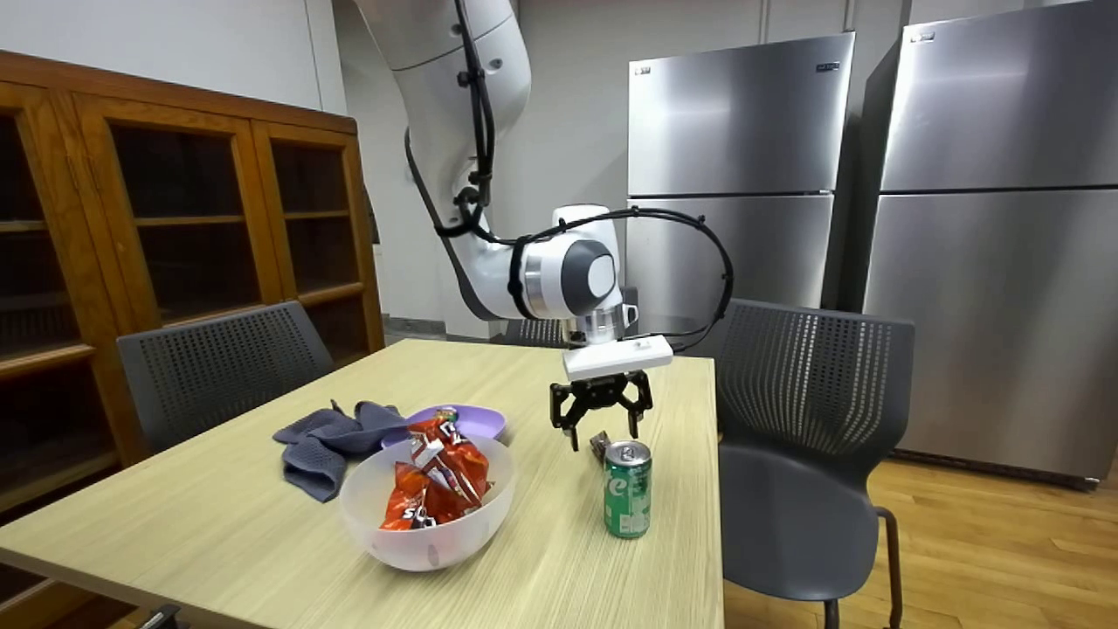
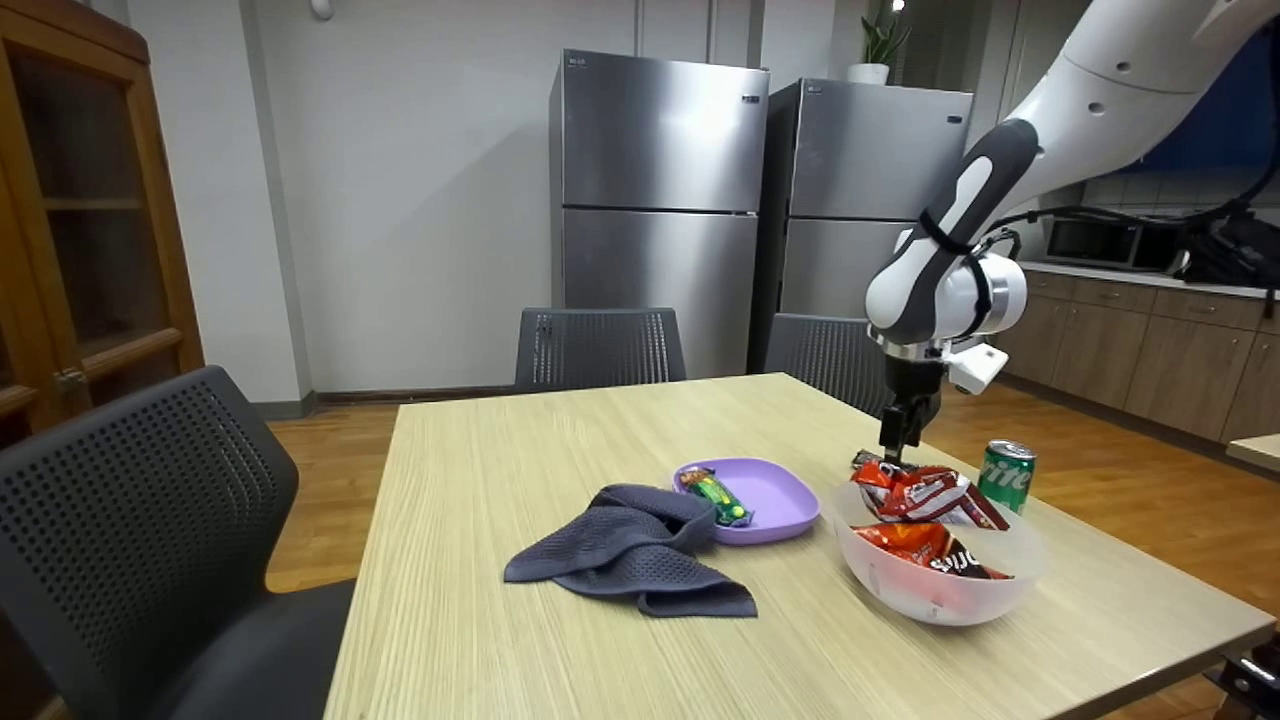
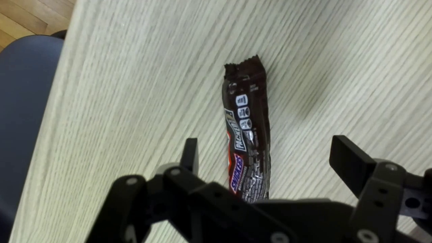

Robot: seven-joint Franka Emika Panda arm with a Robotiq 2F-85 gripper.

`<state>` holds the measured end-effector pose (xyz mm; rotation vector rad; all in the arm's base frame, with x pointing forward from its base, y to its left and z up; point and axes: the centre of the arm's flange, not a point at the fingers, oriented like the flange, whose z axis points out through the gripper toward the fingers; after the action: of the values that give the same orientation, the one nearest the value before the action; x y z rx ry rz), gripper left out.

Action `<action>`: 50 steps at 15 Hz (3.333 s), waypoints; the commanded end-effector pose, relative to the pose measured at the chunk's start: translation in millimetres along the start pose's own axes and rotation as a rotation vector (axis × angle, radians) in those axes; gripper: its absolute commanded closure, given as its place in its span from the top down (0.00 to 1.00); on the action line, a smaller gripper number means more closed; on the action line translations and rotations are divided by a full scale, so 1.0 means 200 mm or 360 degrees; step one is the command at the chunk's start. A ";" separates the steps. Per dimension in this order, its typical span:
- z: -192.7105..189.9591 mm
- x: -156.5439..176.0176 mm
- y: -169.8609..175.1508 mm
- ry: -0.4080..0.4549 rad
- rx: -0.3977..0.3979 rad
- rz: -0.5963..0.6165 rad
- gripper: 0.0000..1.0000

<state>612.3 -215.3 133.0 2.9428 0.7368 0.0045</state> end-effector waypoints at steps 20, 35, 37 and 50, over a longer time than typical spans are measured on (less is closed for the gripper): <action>0.04 0.06 0.07 -0.0003 0.0015 0.0012 0.03; -0.35 0.10 -0.01 -0.0107 0.0260 0.0254 0.03; -0.39 0.15 -0.08 -0.0110 0.0286 0.0306 0.03; -0.48 0.46 -0.50 0.0008 0.0476 0.0551 0.03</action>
<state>652.5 -93.7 202.0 3.2857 0.3127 -0.0960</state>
